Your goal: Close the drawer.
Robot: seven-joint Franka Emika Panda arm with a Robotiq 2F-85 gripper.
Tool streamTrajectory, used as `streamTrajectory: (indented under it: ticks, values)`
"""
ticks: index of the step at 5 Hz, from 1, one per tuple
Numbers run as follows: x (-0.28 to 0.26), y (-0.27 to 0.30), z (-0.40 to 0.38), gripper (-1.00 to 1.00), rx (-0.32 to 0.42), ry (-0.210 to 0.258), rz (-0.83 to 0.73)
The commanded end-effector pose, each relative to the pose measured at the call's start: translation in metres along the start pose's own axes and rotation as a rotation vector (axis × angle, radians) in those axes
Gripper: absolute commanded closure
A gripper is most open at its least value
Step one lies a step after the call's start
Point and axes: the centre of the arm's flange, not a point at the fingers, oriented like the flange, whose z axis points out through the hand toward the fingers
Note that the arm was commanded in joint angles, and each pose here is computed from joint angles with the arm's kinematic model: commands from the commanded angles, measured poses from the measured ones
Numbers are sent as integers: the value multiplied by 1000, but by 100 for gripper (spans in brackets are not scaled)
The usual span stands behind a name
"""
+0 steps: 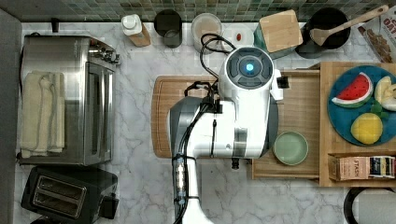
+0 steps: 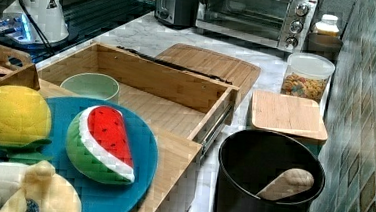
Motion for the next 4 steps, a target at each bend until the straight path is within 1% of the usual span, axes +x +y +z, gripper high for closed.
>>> streamTrajectory:
  ticks: [1,2,3,4]
  values:
    - [-94,-52,26,100,92,34,-382]
    - [-110,-62,38,100,126,41,-531]
    - [-119,-70,58,100,88,74,-631]
    - [-112,-66,84,100,24,96,-676]
